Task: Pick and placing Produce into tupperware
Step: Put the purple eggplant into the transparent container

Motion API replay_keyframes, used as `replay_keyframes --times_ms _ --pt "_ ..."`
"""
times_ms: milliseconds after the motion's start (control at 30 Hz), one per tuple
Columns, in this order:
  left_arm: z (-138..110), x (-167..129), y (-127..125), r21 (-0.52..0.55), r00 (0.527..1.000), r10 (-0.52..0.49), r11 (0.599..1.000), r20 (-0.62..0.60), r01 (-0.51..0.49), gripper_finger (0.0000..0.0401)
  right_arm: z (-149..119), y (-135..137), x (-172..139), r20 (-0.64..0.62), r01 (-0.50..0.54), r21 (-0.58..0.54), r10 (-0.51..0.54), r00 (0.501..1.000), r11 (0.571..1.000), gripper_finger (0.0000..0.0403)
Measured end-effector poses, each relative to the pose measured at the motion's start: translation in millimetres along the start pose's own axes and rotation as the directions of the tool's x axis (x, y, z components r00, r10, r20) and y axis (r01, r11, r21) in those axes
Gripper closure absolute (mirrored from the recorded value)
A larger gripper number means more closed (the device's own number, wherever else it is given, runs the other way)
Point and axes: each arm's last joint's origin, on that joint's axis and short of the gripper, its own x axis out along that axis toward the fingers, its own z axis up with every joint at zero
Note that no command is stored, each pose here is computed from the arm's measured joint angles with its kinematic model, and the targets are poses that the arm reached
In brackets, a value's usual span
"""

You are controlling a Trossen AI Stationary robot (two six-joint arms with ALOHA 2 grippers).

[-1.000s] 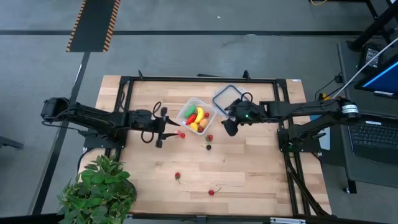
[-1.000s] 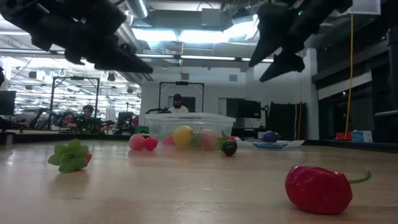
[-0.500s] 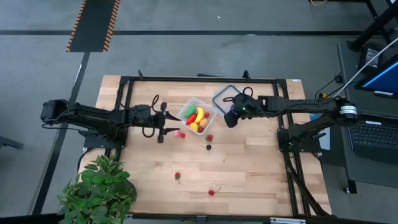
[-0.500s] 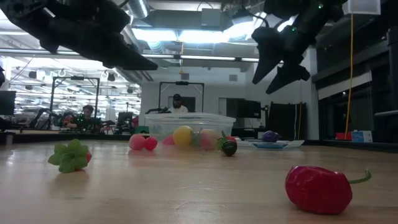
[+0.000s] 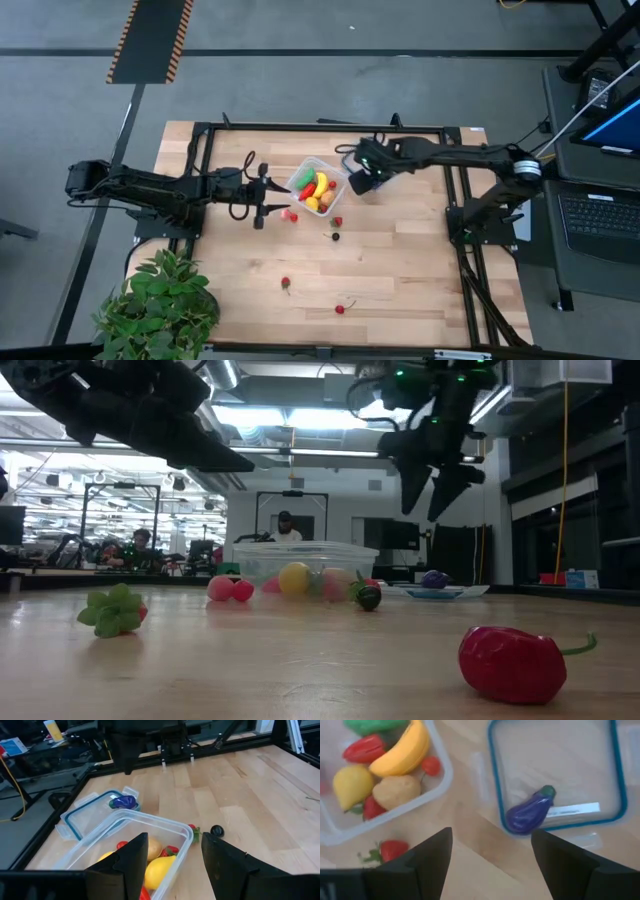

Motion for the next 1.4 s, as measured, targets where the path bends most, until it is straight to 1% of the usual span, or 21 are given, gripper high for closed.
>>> replay_keyframes --times_ms 133,333,433,533,700,933,1167,1400 --pt "-0.5 0.0 -0.1 0.000 1.000 -0.001 1.000 -0.005 0.001 0.0222 14.1 -0.5 8.0 -0.055 0.064 0.080 -0.060 0.997 0.995 0.0131" --pt "-1.7 0.0 -0.4 -0.001 1.000 -0.004 1.000 -0.017 0.004 0.0222 21.8 -17.2 23.9 -0.150 0.178 0.205 -0.149 0.977 0.962 0.0131" --pt "-2.1 0.0 -0.5 -0.002 1.000 -0.006 1.000 -0.021 0.006 0.0222 23.0 -22.5 27.7 -0.199 0.185 0.267 -0.134 0.971 0.946 0.0131" --pt "-2.1 0.0 -0.5 -0.001 1.000 -0.006 1.000 -0.021 0.006 0.0222 23.1 -22.7 31.4 -0.210 0.158 0.277 -0.100 0.972 0.948 0.0131" --pt "-2.0 0.0 -0.7 -0.002 1.000 -0.008 1.000 -0.020 0.008 0.0222 25.7 -20.8 32.1 -0.185 0.134 0.314 -0.078 0.980 0.940 0.0131" --pt "-0.8 0.1 -6.4 0.007 0.999 -0.035 0.999 -0.015 0.036 0.0222 25.9 -19.9 37.0 -0.191 0.148 0.350 -0.084 0.978 0.925 0.0131" --pt "-0.3 0.2 -9.1 0.011 0.999 -0.048 0.999 -0.013 0.048 0.0222 25.7 -18.3 48.5 -0.214 0.171 0.349 -0.099 0.972 0.921 0.0131" --pt "-0.9 0.2 -9.2 0.010 0.999 -0.049 0.999 -0.019 0.049 0.0222 27.8 -19.2 59.3 -0.235 0.173 0.355 -0.091 0.968 0.919 0.0131"
